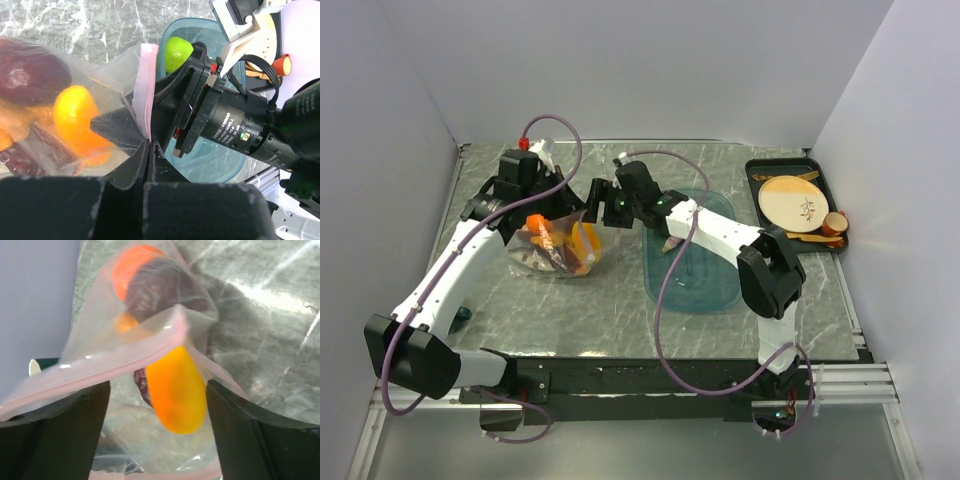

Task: Place the food in the zip-top bag and seal the zipper
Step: Place the fake fruit in the zipper food storage bag, then pick up the fake fruit from the bin.

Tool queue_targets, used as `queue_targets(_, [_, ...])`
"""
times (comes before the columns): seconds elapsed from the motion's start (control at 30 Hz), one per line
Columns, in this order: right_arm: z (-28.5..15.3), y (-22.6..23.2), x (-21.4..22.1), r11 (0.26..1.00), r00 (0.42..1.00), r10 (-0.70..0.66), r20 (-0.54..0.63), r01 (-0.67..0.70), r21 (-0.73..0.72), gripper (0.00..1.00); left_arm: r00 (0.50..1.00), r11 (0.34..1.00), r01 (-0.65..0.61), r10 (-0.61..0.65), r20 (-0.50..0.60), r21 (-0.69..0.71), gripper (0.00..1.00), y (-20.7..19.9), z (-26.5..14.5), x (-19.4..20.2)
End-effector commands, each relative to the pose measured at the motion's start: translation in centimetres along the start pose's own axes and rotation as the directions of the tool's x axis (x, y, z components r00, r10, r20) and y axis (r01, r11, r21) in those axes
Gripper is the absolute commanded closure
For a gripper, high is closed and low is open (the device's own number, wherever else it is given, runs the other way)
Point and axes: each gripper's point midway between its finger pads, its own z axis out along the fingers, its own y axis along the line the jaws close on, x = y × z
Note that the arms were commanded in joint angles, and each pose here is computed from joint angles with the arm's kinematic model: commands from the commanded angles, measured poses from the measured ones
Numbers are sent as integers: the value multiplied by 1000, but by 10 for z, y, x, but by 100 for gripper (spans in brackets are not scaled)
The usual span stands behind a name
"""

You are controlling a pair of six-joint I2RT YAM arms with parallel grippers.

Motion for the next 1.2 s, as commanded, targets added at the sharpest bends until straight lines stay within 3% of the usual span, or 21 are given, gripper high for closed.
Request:
queue_targets(0.0, [-23,16,-26,999,997,-7,82,11,-49,14,999,999,-22,20,39,42,99,-13,-4,-11])
queue_targets(0.23, [-70,-17,-57,999,973,-4,231,-7,48,14,999,999,-29,27,36,33,99,-11,-1,-13])
queue_targets(0.43, [-102,-80,-67,982,939,77,334,-130,138,13,999,999,-26,25,20,26,99,-9,6,-11])
queue_targets(0.6, [-101,-147,-51,919,940,165,299,-256,298,13,999,999,-24,23,25,29,99,-10,5,-12])
queue_targets(0.77, [-96,-188,-47,854,950,156,269,-267,447,14,999,999,-26,25,27,28,99,-10,6,-13])
queue_targets(1.17, [-86,-194,-68,868,958,110,264,-222,444,15,999,999,-30,29,26,27,99,-11,5,-14])
